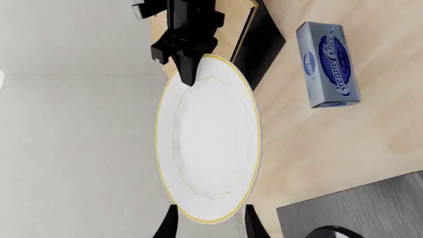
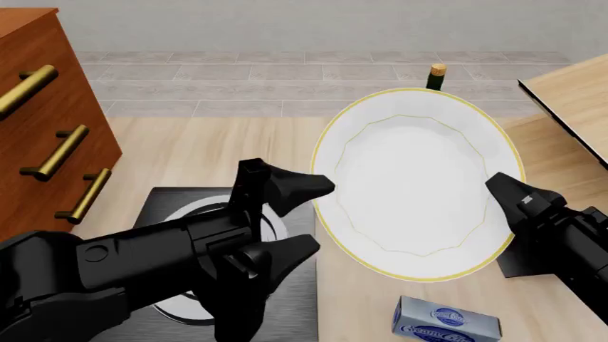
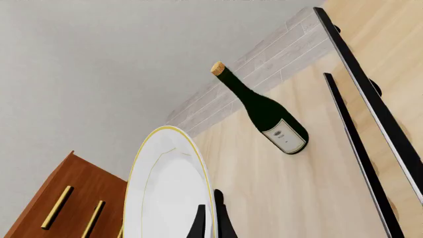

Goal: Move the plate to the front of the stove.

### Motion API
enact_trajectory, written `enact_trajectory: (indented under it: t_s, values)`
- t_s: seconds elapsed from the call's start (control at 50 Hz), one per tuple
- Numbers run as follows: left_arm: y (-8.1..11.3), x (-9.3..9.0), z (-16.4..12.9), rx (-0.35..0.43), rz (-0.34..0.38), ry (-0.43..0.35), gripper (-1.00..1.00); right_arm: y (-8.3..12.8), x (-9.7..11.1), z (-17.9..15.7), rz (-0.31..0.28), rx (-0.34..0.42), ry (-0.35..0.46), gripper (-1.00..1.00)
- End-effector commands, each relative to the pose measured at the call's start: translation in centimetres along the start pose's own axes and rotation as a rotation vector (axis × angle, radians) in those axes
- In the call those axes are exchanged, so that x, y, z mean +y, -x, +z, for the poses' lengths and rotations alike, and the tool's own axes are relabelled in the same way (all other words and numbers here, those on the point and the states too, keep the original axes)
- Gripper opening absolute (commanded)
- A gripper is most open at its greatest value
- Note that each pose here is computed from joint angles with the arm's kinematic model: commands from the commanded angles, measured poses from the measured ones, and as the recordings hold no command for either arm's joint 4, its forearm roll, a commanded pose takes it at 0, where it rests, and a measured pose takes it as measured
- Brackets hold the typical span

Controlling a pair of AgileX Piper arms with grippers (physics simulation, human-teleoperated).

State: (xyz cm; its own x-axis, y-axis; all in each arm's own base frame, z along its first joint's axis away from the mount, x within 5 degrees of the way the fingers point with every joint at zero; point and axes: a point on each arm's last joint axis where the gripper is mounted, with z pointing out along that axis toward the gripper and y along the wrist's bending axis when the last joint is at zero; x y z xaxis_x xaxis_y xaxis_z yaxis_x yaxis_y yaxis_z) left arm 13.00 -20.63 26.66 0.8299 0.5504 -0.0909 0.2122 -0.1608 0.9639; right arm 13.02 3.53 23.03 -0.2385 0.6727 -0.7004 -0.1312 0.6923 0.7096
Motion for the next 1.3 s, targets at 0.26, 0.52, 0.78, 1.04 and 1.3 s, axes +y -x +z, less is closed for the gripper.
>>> enact_trajectory:
  t_s: [0.26, 0.52, 0.78, 1.04, 1.3]
  values:
    - [-0.6, 1.2, -4.0, 0.025, -0.053, 0.088, 1.0, 0.9, 0.5, -0.3, 0.016, -0.035, 0.009, -1.0]
    - [-1.0, 3.0, -6.7, 0.039, -0.17, 0.173, 1.0, 1.2, 0.7, 0.4, 0.017, -0.044, 0.005, -1.0]
    - [-1.0, 4.6, -9.6, 0.033, -0.26, 0.263, 1.0, 1.9, 1.6, 2.2, 0.005, -0.029, 0.011, -1.0]
    - [-1.0, 6.0, -13.7, 0.029, -0.377, 0.367, 1.0, 2.7, 3.2, 5.2, -0.027, 0.005, 0.017, -1.0]
    - [-1.0, 5.4, -16.2, 0.035, -0.409, 0.417, 1.0, 3.2, 4.9, 9.0, -0.058, 0.052, 0.021, -1.0]
